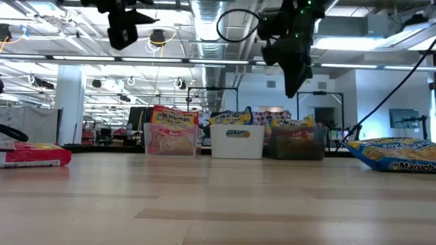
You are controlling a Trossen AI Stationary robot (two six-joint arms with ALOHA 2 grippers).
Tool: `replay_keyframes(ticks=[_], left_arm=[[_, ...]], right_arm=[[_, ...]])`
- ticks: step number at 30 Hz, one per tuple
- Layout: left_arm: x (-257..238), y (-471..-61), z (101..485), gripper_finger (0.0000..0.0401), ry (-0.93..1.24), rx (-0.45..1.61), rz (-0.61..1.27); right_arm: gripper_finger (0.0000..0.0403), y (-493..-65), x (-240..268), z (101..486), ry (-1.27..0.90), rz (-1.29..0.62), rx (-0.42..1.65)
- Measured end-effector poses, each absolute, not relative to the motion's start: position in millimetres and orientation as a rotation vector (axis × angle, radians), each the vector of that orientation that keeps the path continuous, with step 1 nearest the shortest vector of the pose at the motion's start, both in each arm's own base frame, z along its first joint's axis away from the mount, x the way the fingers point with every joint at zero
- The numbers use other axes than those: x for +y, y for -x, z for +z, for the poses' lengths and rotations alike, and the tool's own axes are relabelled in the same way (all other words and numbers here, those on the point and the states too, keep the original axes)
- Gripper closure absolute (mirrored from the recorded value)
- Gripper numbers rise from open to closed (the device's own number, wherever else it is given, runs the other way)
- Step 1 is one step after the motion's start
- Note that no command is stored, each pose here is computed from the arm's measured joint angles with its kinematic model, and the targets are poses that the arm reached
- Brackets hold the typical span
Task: Sort Maruchan noodles
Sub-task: Put the blue noodle pack into the white bin
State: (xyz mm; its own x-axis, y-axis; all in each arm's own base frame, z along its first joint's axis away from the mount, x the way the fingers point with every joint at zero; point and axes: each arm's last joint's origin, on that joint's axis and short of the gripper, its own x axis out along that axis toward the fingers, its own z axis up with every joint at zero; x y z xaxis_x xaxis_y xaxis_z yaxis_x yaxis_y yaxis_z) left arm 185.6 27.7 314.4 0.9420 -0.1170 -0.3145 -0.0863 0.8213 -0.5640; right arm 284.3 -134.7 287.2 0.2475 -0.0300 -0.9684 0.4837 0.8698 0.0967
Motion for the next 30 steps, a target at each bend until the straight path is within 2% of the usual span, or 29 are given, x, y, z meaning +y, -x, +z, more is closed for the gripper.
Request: replay_keyframes(ticks=[7, 15, 19, 23, 30], left_arm=[[26.5, -163.9, 319.5, 0.0271, 0.606, 0.340, 0.049], [25.7, -156.9, 318.3, 0.0271, 0.616, 0.361, 0.079], [25.7, -157.0, 317.9, 0.0271, 0.616, 0.364, 0.079], [25.6, -157.0, 317.8, 0.0271, 0.617, 0.367, 0.076], [25.6, -157.0, 317.8, 0.0271, 0.617, 0.367, 0.075]], right_arm=[[0.0291, -289.4, -94.0, 297.6, -0.346, -0.260, 1.341], [0.0291, -278.6, -46.6, 319.4, -0.292, -0.178, 1.320], [0.0291, -263.7, -23.2, 325.7, -0.295, -0.156, 1.335], [0.0291, -241.9, -3.2, 314.5, -0.309, -0.151, 1.346], [0.0291, -197.8, 14.3, 296.4, -0.451, -0.275, 1.330]])
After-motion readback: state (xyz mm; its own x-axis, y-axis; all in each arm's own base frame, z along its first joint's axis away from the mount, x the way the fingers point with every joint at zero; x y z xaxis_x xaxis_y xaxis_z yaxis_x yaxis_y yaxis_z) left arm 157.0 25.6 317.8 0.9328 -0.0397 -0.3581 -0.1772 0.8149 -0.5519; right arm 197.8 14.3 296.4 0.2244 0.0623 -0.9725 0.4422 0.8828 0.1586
